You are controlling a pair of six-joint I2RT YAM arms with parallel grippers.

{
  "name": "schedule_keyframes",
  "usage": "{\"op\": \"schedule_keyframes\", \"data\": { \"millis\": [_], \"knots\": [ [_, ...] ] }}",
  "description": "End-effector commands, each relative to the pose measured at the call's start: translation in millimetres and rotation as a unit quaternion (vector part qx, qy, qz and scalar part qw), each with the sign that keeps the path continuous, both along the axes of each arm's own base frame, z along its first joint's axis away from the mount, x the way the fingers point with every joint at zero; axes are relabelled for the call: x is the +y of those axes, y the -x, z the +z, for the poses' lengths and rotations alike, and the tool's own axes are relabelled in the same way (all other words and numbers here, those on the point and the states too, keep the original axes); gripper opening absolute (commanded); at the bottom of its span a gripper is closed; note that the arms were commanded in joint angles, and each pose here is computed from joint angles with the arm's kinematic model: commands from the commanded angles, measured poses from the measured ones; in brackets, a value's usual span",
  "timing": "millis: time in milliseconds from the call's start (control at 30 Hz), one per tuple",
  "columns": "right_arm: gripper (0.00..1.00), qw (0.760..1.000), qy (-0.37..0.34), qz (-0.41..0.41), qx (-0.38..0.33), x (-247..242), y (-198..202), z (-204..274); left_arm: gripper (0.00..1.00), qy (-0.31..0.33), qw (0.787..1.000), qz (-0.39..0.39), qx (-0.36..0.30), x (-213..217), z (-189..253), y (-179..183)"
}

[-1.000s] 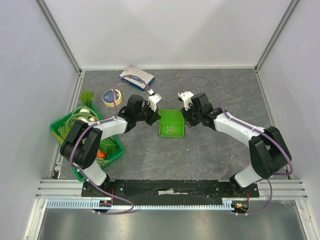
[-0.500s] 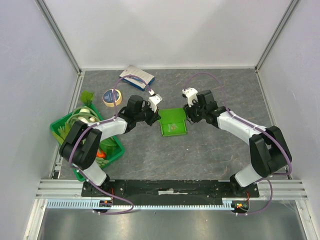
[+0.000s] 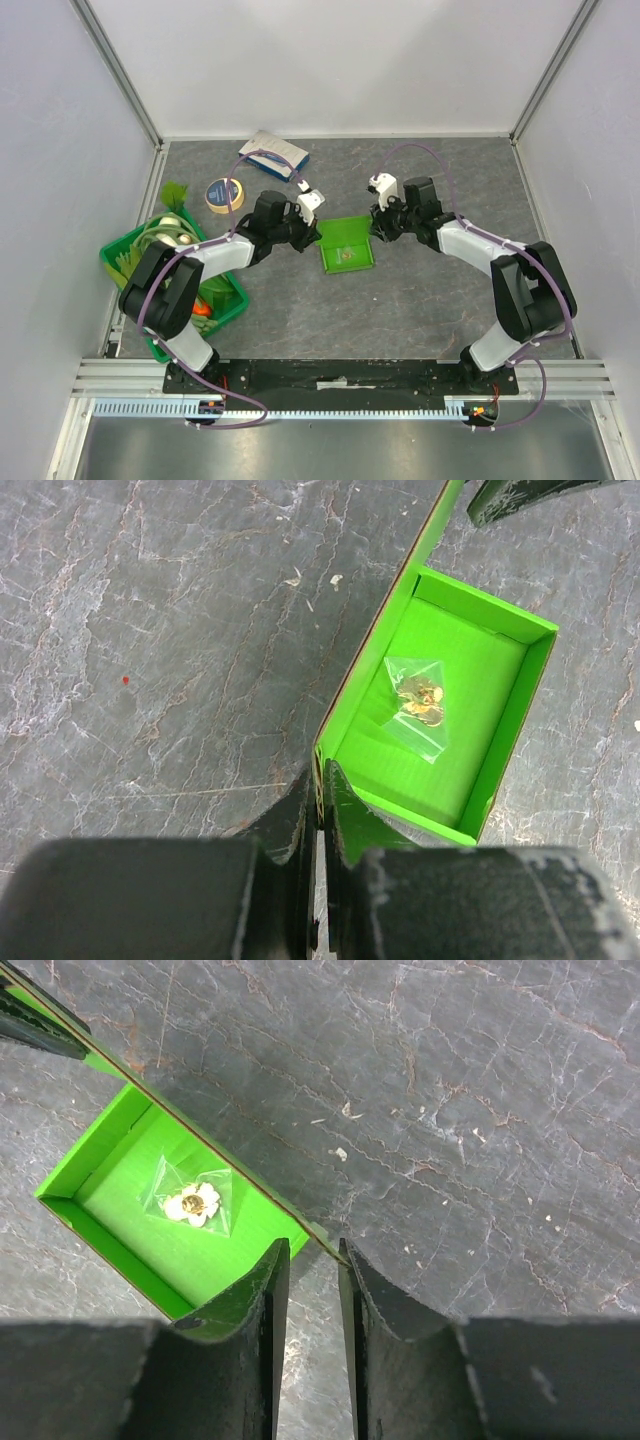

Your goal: Fold the paper box

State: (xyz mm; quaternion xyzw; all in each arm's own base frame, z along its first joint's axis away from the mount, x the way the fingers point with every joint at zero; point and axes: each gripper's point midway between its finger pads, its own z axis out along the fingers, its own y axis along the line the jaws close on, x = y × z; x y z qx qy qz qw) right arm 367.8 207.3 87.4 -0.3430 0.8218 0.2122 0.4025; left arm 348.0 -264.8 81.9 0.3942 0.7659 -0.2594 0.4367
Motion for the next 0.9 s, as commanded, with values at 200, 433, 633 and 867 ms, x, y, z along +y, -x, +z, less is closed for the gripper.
{"op": "schedule_keyframes", "data": {
  "millis": [200, 433, 633, 867],
  "knots": [
    [0.16, 0.997, -0.046, 0.047, -0.033, 18.3, -0.1, 18.0, 0.14, 0.012, 0.999, -0.002, -0.032, -5.3, 22.7, -6.8],
    [0.52, 0.999, -0.010, -0.011, -0.047, -1.8, -17.7, 11.6, 0.09, 0.013, 0.999, -0.016, -0.035, -6.7, 22.5, -3.3],
    [0.52, 0.998, -0.022, 0.033, -0.057, 2.2, -20.1, 11.1, 0.08, 0.012, 0.999, -0.030, -0.034, -9.3, 22.0, -1.0],
    [0.55, 0.994, -0.064, 0.079, -0.049, 7.0, -29.4, 12.6, 0.08, 0.013, 0.999, -0.042, -0.025, -12.3, 19.8, 1.7]
  ]
}}
